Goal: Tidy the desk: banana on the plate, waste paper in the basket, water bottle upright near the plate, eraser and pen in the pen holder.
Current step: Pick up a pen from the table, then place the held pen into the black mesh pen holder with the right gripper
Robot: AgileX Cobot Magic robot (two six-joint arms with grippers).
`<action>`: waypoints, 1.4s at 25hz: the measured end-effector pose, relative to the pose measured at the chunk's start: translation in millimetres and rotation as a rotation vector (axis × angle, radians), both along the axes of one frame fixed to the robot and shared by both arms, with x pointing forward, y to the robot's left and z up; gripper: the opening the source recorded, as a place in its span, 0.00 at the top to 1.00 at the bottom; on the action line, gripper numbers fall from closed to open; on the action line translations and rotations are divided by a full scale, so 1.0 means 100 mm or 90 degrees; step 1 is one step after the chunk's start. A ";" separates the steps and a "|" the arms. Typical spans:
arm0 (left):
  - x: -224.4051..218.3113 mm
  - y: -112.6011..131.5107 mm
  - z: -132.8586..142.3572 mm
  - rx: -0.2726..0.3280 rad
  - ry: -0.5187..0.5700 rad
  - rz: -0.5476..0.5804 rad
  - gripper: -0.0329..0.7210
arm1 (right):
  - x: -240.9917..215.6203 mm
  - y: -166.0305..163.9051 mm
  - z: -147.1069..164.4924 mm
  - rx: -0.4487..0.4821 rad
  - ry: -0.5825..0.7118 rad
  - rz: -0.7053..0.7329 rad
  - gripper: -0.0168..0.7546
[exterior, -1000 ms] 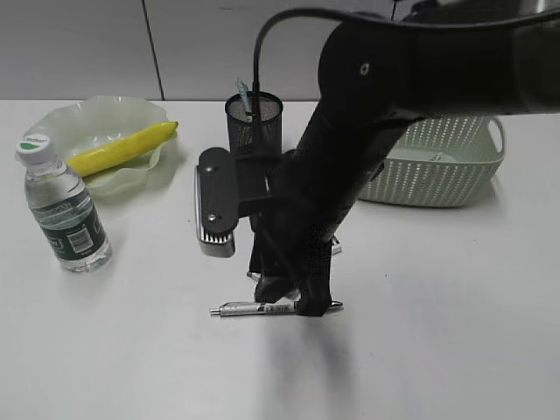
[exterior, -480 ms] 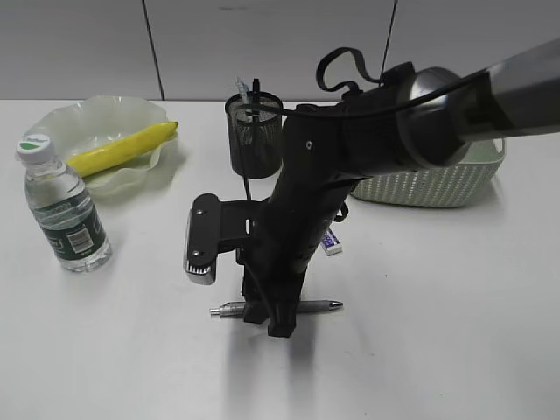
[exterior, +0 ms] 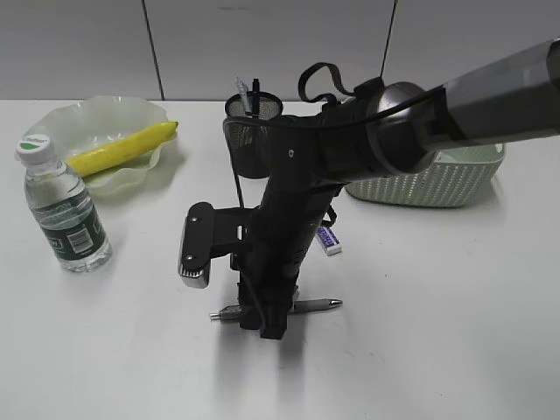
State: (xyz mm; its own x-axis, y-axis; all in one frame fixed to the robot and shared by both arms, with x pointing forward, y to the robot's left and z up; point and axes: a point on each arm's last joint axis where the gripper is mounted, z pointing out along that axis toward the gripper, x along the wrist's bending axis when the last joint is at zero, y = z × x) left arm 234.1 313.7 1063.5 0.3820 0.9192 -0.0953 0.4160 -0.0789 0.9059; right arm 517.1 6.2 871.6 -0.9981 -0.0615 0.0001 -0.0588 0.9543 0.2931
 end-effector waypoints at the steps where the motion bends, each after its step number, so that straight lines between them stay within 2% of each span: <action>1: 0.00 0.00 0.00 0.000 0.000 0.000 0.62 | 0.00 0.00 -0.01 -0.002 0.002 -0.003 0.63; 6: 0.00 0.00 0.00 0.000 0.000 0.000 0.62 | 0.03 0.01 -0.03 -0.006 -0.003 -0.021 0.79; 12: 0.00 0.00 0.00 0.000 0.000 0.000 0.62 | 0.07 0.04 0.02 -0.013 -0.012 -0.052 0.79; 15: 0.00 0.00 0.00 0.000 0.000 0.000 0.62 | 0.12 0.11 0.14 0.014 -0.013 -0.088 0.79; 17: 0.00 0.00 0.00 0.000 0.000 0.000 0.62 | 0.15 0.19 0.33 0.064 -0.008 -0.121 0.79; 21: 0.00 0.00 0.00 0.000 0.000 0.000 0.62 | 0.21 0.30 0.91 0.196 -0.048 -0.174 0.79; 26: 0.00 0.00 0.00 0.000 0.000 0.000 0.62 | 0.37 0.20 1.51 0.358 -0.114 -0.281 0.79; 30: 0.00 0.00 0.00 0.000 0.000 0.000 0.62 | 0.72 -0.06 1.78 0.479 -0.188 -0.436 0.79; 35: 0.00 0.00 0.00 0.000 0.000 0.000 0.62 | 1.07 -0.33 1.81 0.543 -0.295 -0.571 0.79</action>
